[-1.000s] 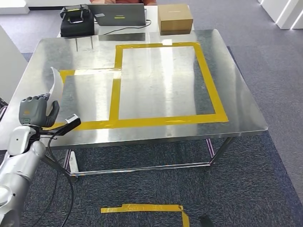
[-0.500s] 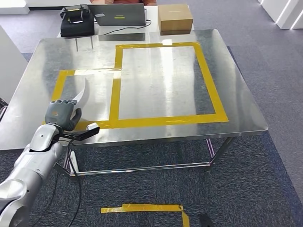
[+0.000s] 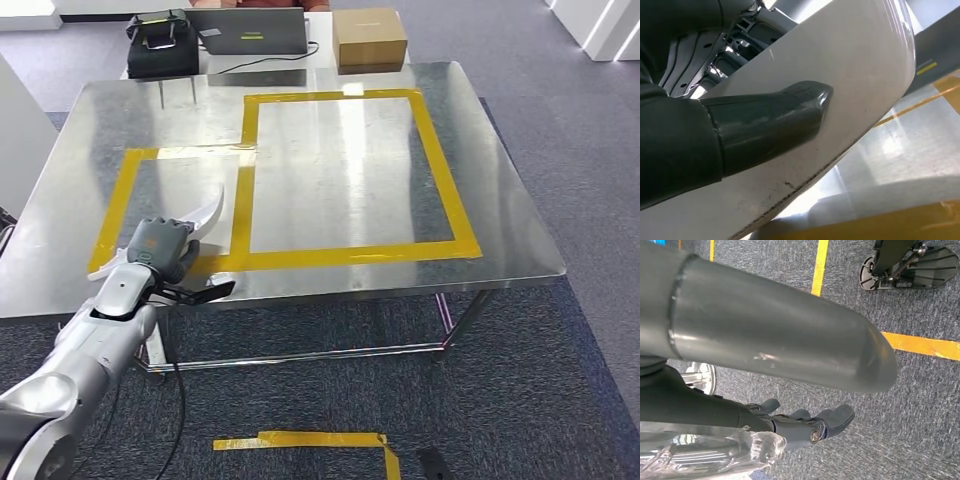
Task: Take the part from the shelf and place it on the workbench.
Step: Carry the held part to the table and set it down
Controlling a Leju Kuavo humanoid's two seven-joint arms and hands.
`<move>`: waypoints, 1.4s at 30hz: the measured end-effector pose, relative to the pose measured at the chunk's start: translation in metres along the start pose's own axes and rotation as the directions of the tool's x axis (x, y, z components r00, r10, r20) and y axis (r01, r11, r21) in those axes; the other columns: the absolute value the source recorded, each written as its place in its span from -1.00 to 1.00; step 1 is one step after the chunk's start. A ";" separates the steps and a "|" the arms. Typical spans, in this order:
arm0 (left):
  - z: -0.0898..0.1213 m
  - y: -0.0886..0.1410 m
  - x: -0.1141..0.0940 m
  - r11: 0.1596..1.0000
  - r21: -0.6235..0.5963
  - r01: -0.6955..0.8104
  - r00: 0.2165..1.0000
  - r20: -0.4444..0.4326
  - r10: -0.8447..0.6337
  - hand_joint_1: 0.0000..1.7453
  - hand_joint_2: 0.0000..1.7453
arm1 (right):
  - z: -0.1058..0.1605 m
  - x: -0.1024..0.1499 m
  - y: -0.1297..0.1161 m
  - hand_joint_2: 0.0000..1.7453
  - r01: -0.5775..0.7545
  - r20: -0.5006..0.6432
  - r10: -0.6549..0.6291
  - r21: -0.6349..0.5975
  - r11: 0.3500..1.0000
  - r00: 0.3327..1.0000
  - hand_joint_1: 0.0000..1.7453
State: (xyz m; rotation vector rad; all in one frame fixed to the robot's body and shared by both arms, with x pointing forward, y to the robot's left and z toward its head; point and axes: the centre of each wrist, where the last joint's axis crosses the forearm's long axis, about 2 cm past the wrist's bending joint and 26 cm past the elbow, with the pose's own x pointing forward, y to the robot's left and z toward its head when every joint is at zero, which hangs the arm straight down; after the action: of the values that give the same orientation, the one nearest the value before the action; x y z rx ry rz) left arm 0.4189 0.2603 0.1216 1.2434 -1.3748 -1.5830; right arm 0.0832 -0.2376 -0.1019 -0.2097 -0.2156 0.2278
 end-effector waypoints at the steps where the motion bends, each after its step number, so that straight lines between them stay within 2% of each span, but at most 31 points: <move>1: 0.000 0.000 0.001 1.000 -0.003 0.003 1.000 0.001 -0.003 1.00 1.00 | 0.000 0.000 0.000 -1.00 0.000 0.000 0.000 0.000 1.000 1.000 -1.00; 5: 0.000 0.000 0.001 1.000 -0.012 0.012 1.000 -0.005 -0.012 -1.00 1.00 | 0.000 0.000 0.000 -1.00 0.000 0.001 0.000 0.000 1.000 1.000 -1.00; 9: 0.000 -0.001 0.000 1.000 -0.013 0.009 1.000 -0.020 -0.009 -1.00 -1.00 | 0.000 0.000 0.000 -1.00 0.000 0.002 0.000 0.000 1.000 1.000 -1.00; 21: -0.001 0.002 -0.012 0.999 0.033 -0.038 0.995 -0.096 0.041 -1.00 -1.00 | 0.000 0.000 0.000 -1.00 0.002 0.002 -0.002 0.000 1.000 1.000 -1.00; 31: 0.000 0.011 -0.054 0.986 0.126 -0.109 0.962 -0.238 0.137 -1.00 -1.00 | 0.000 -0.003 0.001 -1.00 0.013 -0.005 -0.013 0.001 1.000 1.000 -1.00; 37: 0.003 0.023 -0.084 0.936 0.320 -0.147 0.922 -0.299 0.247 -1.00 -1.00 | 0.000 -0.006 0.001 -1.00 0.017 -0.009 -0.017 0.002 1.000 1.000 -1.00; 40: 0.003 0.034 -0.097 0.896 0.413 -0.162 0.914 -0.280 0.294 -1.00 -1.00 | 0.000 -0.007 0.002 -1.00 0.019 -0.009 -0.018 0.003 1.000 1.000 -1.00; 42: 0.004 0.042 -0.102 0.861 0.480 -0.168 0.921 -0.236 0.311 -1.00 -1.00 | 0.000 -0.008 0.002 -1.00 0.021 -0.008 -0.021 0.002 1.000 1.000 -1.00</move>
State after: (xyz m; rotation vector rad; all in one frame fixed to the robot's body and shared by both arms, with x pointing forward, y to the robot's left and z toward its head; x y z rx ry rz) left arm 0.4422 0.3477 0.1850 1.4414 -1.6695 -0.8709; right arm 0.0751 -0.2379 -0.1034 -0.2058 -0.2094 0.2060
